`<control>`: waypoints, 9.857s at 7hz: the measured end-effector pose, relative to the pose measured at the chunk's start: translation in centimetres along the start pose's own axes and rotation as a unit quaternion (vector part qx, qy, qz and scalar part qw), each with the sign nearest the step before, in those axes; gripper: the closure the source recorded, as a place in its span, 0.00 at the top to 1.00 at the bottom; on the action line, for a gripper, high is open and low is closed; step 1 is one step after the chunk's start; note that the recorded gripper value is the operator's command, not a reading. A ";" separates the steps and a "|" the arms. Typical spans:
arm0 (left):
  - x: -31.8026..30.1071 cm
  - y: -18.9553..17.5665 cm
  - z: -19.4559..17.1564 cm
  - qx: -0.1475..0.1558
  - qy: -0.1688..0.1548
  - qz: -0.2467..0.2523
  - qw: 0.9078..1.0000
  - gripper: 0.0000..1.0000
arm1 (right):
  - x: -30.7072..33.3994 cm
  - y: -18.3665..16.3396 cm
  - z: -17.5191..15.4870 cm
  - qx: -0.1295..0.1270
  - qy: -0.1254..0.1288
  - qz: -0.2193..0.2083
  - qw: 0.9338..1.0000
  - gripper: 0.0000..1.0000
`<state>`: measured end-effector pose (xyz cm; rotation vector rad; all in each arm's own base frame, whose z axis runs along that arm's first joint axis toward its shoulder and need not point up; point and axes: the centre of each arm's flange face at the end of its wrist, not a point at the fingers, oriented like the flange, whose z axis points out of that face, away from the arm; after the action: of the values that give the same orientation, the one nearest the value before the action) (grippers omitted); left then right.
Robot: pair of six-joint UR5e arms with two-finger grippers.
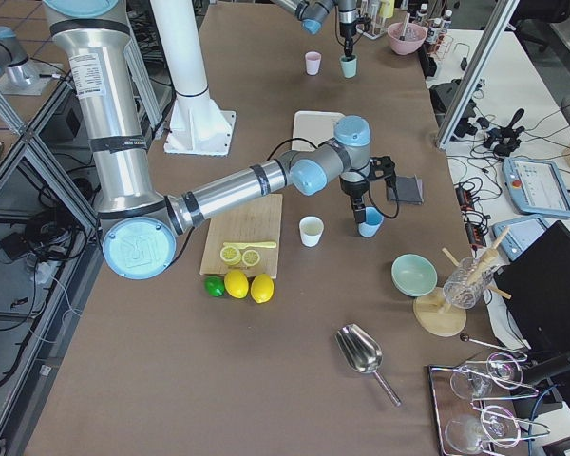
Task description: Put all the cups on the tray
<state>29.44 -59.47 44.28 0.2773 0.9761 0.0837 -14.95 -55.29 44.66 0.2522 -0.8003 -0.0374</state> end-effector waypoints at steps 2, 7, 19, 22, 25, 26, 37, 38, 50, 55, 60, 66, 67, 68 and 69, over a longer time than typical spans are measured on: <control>8.7 0.2 1.3 -0.006 0.022 -0.037 0.999 0.00 | 0.9 0.1 1.8 -0.007 0.021 0.005 1.000 0.99; 27.6 4.2 6.7 -0.007 0.017 -0.069 0.997 0.00 | -0.3 -2.2 4.6 -0.019 0.032 0.003 0.999 0.99; 26.2 0.3 1.6 0.026 0.011 -0.014 1.000 0.98 | -3.1 -8.0 8.7 -0.040 0.034 0.013 0.999 0.88; 23.5 -0.9 0.1 0.025 0.010 0.004 1.000 0.98 | -2.8 -6.0 13.8 -0.040 0.036 0.004 0.999 0.26; 21.5 -1.9 -0.9 0.024 0.007 0.011 1.000 0.98 | -4.2 -5.3 14.6 -0.026 0.029 0.041 0.998 0.00; 20.3 -2.3 -1.4 0.021 0.007 0.015 1.000 0.98 | -5.6 -5.5 14.0 -0.019 0.021 0.061 0.998 0.00; 8.5 -3.7 -5.4 -0.005 0.000 0.052 0.999 0.99 | -38.9 2.5 13.3 -0.006 -0.026 0.202 0.979 1.00; 8.4 -3.6 -5.4 -0.004 -0.001 0.052 0.999 0.99 | -39.2 2.8 13.2 -0.004 -0.027 0.198 0.980 1.00; -7.2 15.4 -3.8 -0.047 -0.082 0.048 0.994 0.90 | -15.6 -3.6 -2.1 -0.026 0.007 0.026 0.999 1.00; -5.2 16.6 -0.2 -0.071 -0.073 0.068 0.992 0.00 | -12.2 -2.5 -1.0 -0.037 0.024 0.014 0.999 1.00; 12.6 8.4 -5.0 -0.075 -0.039 0.019 0.996 0.00 | -2.1 3.2 1.5 -0.023 0.024 0.000 0.999 1.00; 30.5 9.0 3.0 -0.070 -0.054 -0.040 0.995 0.22 | 5.0 6.7 0.6 -0.043 0.011 0.025 0.999 1.00; 31.4 9.6 3.6 -0.064 -0.055 -0.040 0.996 0.81 | 5.2 6.9 0.7 -0.044 0.012 0.026 0.999 1.00; 31.7 10.0 3.9 -0.060 -0.052 -0.038 0.996 0.97 | 5.4 7.1 0.8 -0.046 0.013 0.028 0.998 1.00; 32.0 10.1 3.7 -0.056 -0.047 -0.035 0.997 0.98 | 5.5 7.2 0.9 -0.047 0.014 0.029 0.998 1.00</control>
<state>50.98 -44.21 23.16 0.1420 0.8824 0.0611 -12.23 -49.20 50.83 0.1391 -0.7761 -0.0164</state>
